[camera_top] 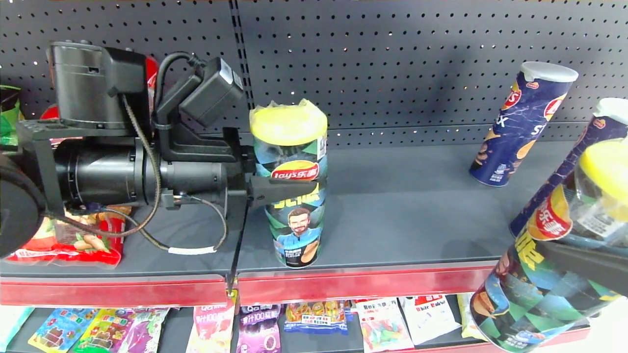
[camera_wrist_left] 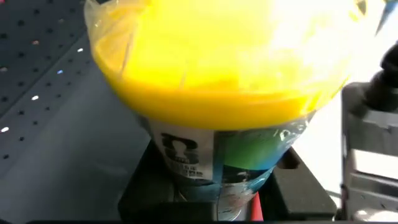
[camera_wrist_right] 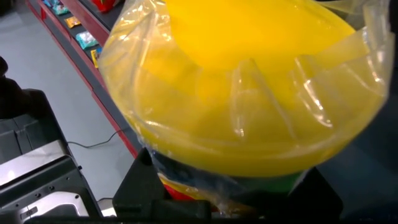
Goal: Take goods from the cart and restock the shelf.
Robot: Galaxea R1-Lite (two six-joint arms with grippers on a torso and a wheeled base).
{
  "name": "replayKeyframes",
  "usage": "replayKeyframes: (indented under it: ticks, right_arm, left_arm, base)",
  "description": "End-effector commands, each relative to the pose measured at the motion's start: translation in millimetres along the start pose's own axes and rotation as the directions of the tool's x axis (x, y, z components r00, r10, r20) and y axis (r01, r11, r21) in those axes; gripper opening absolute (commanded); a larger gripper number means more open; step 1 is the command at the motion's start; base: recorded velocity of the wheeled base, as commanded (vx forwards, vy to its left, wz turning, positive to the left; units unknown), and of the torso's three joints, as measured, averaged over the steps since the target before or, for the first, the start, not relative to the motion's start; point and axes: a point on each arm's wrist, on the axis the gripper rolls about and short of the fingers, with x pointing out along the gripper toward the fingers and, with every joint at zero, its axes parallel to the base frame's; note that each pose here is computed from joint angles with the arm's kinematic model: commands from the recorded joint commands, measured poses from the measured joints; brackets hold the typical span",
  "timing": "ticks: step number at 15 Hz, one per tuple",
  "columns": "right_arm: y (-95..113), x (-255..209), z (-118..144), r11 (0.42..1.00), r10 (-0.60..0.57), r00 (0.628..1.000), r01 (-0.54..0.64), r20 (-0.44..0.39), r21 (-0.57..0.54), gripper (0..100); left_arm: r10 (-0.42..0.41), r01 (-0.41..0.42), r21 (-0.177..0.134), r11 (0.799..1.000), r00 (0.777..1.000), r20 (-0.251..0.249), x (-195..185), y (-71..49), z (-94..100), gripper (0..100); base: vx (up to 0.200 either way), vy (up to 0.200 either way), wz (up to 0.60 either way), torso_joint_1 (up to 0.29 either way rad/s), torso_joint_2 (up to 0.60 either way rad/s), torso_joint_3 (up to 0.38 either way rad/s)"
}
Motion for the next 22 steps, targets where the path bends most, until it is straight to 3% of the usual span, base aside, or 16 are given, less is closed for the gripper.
replayKeyframes:
  ticks: [1,8,13,14,19,22]
  right_arm:
    - [0,0,0,1.000,0.000,1.000,0.000,0.000,-0.001,0]
    - [-2,7,4,1.000,0.001,1.000,-0.001,-0.006,0.001,0]
    - [-11,33,24,1.000,0.006,1.000,-0.006,-0.007,0.001,0]
    - [-14,44,29,1.000,0.009,1.000,-0.009,-0.012,0.003,0]
    - [-25,89,43,1.000,0.000,0.999,0.000,0.041,-0.005,0]
    - [-31,110,52,1.000,0.002,0.999,-0.002,0.049,-0.005,0]
  left_arm:
    - [-0.017,0.017,0.008,1.000,1.000,0.014,-6,-5.0,2.5,0]
    - [-0.051,0.050,-0.031,0.998,0.999,-0.012,-3,-5.3,-11.3,0]
    - [-0.073,0.072,-0.051,0.996,0.997,-0.022,-4,-4.9,-20.2,0]
    - [-0.064,0.063,-0.052,0.997,0.998,-0.023,-5,-1.5,-21.1,100]
    - [-0.031,0.030,-0.055,0.998,0.999,-0.021,-14,2.3,-20.8,100]
    - [-0.011,0.009,-0.065,0.998,1.000,-0.029,-26,-2.6,-25.3,100]
  base:
    - [0.000,0.000,0.00,0.000,0.00,0.000]
    - [0.000,0.000,0.00,0.000,0.00,0.000]
    - [0.000,0.000,0.00,0.000,0.00,0.000]
    - [0.000,0.000,0.00,0.000,0.00,0.000]
    - [0.000,0.000,0.00,0.000,0.00,0.000]
    - [0.000,0.000,0.00,0.000,0.00,0.000]
